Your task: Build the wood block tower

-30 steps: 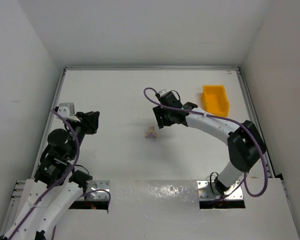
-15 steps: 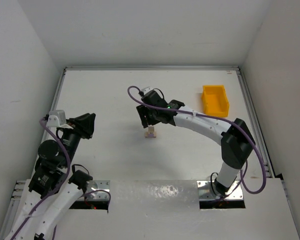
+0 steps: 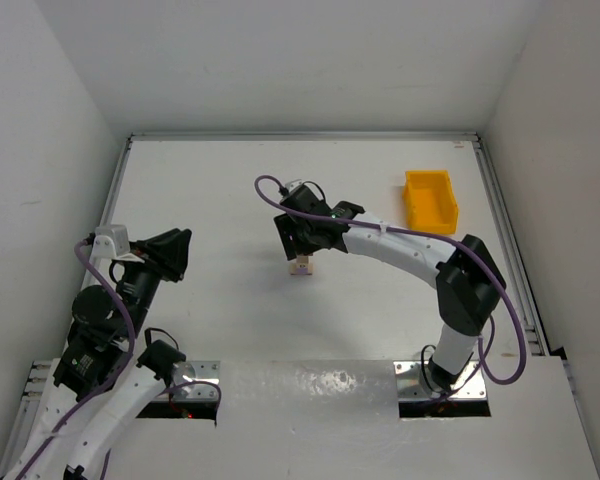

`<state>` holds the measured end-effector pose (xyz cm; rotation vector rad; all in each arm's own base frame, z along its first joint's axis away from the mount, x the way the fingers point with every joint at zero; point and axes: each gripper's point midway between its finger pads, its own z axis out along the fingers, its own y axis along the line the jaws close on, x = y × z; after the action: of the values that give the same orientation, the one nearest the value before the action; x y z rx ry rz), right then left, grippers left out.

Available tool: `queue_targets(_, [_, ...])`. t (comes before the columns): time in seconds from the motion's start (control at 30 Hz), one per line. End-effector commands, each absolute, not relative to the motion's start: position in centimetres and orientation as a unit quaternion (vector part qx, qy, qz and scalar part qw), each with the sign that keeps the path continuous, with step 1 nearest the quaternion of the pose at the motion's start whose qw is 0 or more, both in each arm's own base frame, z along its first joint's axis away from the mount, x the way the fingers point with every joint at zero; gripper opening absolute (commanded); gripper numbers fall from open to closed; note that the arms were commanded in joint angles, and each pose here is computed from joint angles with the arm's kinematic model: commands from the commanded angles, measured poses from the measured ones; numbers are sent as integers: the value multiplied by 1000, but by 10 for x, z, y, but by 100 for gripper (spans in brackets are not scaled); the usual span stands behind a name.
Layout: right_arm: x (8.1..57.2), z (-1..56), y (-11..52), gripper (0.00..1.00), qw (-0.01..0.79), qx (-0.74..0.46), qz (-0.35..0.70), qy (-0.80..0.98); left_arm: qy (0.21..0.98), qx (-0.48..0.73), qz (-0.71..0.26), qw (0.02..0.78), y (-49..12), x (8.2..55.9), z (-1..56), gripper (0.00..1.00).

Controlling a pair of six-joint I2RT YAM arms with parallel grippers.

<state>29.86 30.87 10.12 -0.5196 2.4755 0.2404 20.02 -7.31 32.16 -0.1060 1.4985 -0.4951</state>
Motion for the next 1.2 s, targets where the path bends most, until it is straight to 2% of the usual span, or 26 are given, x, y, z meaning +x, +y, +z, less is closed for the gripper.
queue_targets(0.0, [302,112,318,58,310,-182,105,927,664,-45,-227,711,-73,197,329,26])
queue_targets(1.17, [293,95,316,58,287,-207,109,929,672,-42,-225,704,-76,201,325,26])
